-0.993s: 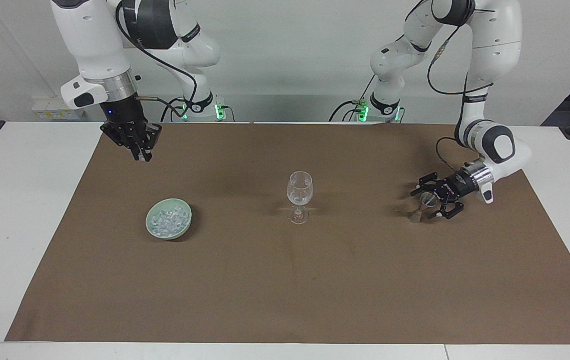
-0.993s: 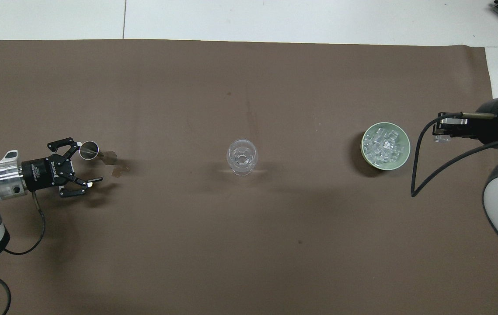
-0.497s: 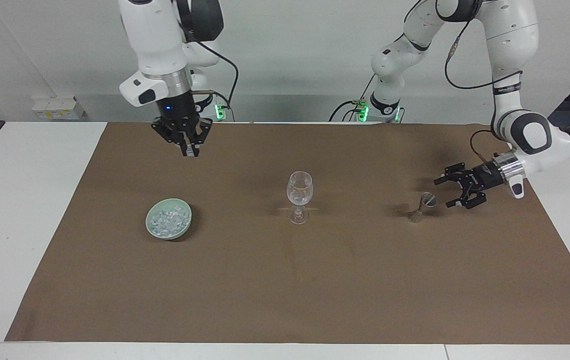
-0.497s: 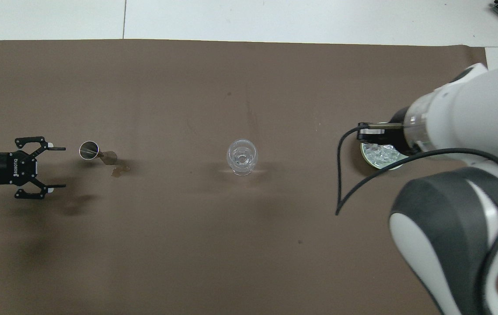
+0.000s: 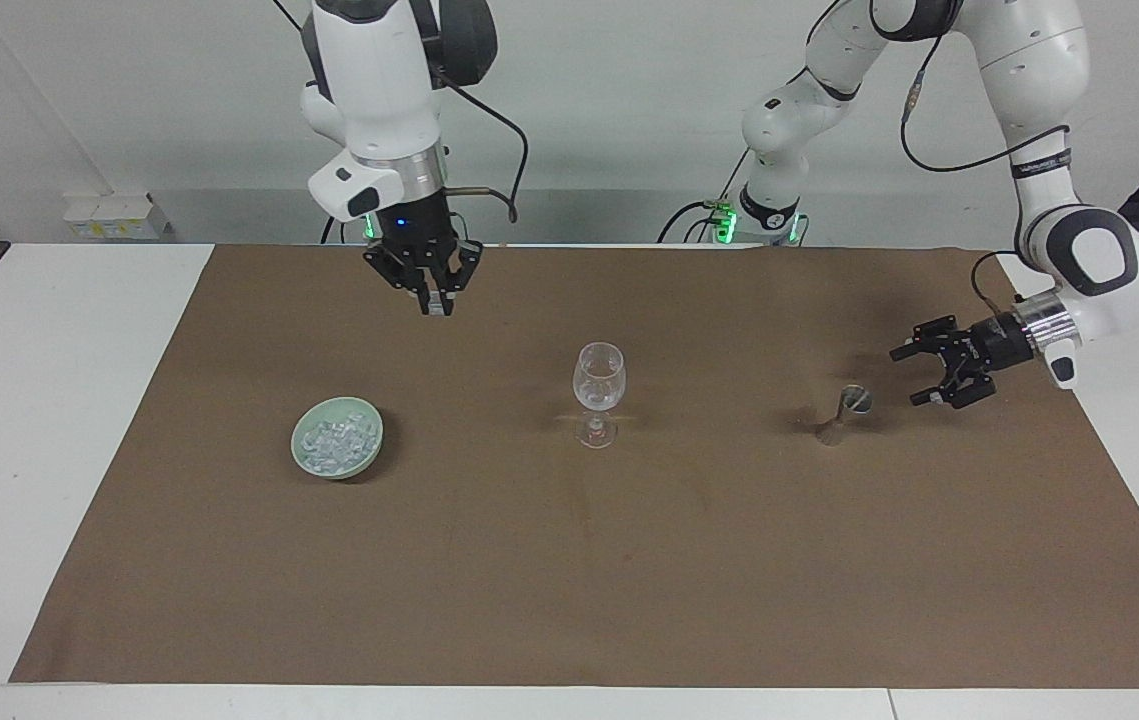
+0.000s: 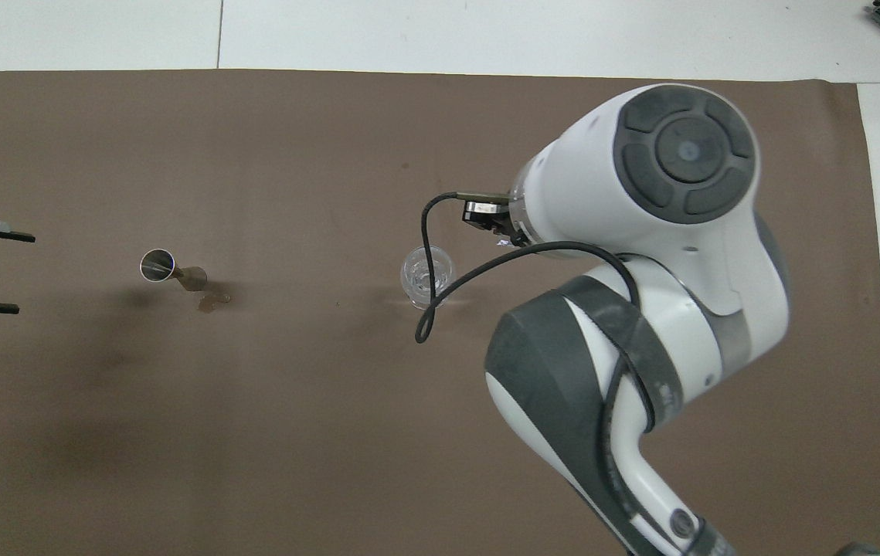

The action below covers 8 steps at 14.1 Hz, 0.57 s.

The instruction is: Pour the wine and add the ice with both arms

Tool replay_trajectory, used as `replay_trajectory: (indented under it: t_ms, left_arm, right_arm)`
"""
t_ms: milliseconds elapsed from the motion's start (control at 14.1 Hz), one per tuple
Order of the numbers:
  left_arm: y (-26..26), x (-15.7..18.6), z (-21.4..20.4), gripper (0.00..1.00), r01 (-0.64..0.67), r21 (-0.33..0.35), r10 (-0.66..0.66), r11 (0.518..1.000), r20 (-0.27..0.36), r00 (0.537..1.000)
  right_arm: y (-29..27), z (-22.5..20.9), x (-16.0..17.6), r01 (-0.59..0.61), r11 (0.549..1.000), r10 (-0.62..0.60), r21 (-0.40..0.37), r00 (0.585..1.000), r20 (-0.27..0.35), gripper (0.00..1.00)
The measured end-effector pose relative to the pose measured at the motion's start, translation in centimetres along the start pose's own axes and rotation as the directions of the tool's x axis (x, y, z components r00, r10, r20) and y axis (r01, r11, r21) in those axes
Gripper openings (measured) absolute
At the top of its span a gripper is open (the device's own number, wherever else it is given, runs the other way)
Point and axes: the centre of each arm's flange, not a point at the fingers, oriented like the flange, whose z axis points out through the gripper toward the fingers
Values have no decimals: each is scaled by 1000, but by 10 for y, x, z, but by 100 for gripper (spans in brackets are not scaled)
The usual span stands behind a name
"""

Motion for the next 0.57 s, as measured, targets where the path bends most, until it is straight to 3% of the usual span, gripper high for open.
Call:
replay_trajectory:
  t_ms: [284, 568]
  left_arm:
    - [30, -84, -31, 100, -181, 145, 205, 973, -168, 964]
    - [44, -157, -42, 100, -385, 295, 460, 874, -247, 853]
  right_arm:
    - [-37, 23, -9, -18, 999, 18, 33, 1000, 0, 23]
    - [-49, 35, -25, -7, 1000, 7, 17, 1000, 22, 23]
